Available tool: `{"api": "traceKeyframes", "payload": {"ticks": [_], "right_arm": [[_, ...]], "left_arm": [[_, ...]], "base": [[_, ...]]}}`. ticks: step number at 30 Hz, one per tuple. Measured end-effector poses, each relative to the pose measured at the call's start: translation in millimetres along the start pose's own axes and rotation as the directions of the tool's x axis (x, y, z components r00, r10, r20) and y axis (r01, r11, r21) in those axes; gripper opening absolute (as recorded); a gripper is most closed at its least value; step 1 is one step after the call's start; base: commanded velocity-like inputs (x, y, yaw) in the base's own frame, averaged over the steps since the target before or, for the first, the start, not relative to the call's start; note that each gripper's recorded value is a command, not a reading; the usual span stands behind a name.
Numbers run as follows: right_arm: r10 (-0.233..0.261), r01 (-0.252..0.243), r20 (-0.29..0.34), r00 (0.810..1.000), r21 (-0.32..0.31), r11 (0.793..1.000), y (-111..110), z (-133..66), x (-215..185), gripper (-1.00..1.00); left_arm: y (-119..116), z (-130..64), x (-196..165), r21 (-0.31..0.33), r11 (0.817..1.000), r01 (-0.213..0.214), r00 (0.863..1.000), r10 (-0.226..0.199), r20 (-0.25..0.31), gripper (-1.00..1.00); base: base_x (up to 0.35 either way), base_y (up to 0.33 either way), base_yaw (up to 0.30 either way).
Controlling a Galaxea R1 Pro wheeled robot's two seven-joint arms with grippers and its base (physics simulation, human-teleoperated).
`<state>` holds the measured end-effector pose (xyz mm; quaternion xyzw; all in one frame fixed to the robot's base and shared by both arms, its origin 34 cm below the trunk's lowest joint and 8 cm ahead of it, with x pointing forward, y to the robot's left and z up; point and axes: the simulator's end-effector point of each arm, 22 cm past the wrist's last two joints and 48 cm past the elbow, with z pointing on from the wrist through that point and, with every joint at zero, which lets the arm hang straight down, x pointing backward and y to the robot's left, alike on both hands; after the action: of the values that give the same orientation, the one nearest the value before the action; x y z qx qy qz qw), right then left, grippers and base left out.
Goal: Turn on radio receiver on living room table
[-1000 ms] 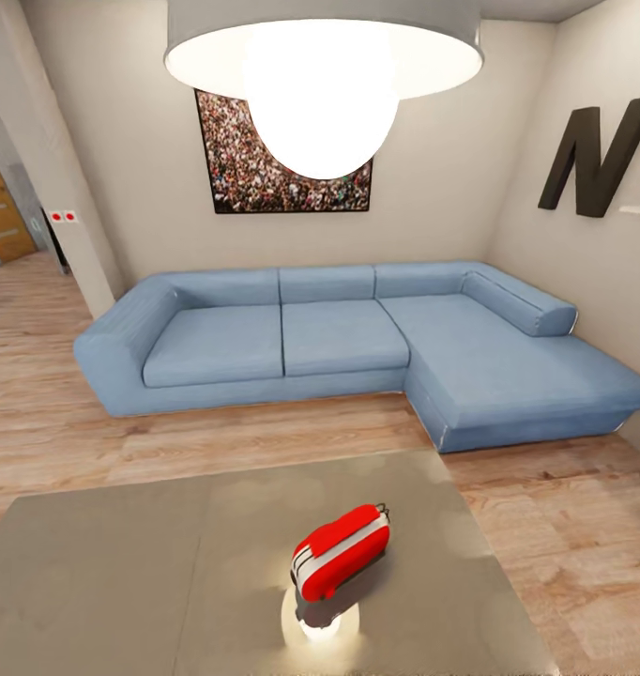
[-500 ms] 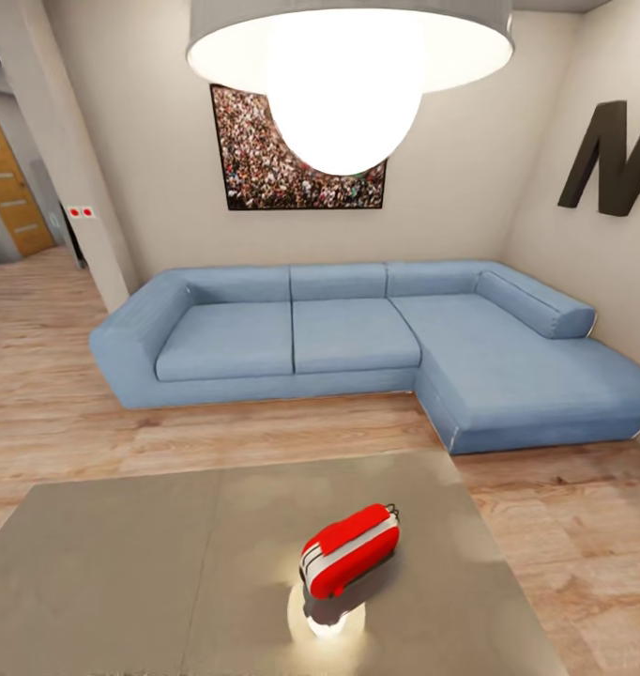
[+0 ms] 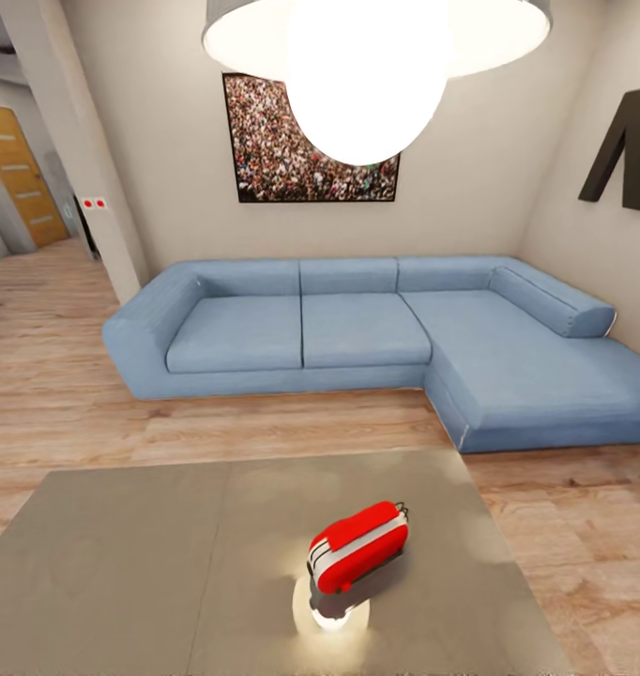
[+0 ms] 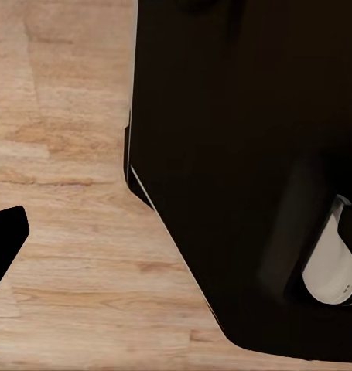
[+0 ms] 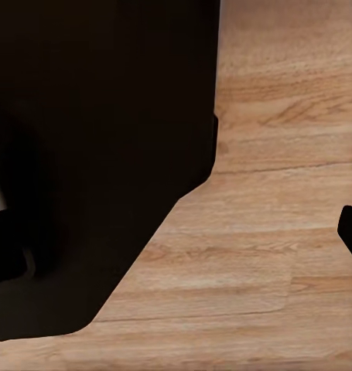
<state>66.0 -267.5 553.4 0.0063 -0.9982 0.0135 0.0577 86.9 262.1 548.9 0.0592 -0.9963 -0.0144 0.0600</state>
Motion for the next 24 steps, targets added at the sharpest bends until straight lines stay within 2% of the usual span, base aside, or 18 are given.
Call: {"api": "traceKeyframes", "payload": {"ticks": [8,24], "right_arm": [[0.012,-0.012,-0.003,1.000,0.002,1.000,0,-0.1,1,1.00],[0.004,-0.004,-0.026,1.000,0.002,1.000,0,-0.8,10,1.00]], "left_arm": [[0,0.0,2,-0.001,1.000,0.000,1.000,0.000,-0.004,1.00],[1,-0.2,10,-0.003,1.000,-0.001,1.000,0.001,-0.027,1.00]], "base": [[0.000,0.000,0.001],[0.000,0.000,0.000]]}}
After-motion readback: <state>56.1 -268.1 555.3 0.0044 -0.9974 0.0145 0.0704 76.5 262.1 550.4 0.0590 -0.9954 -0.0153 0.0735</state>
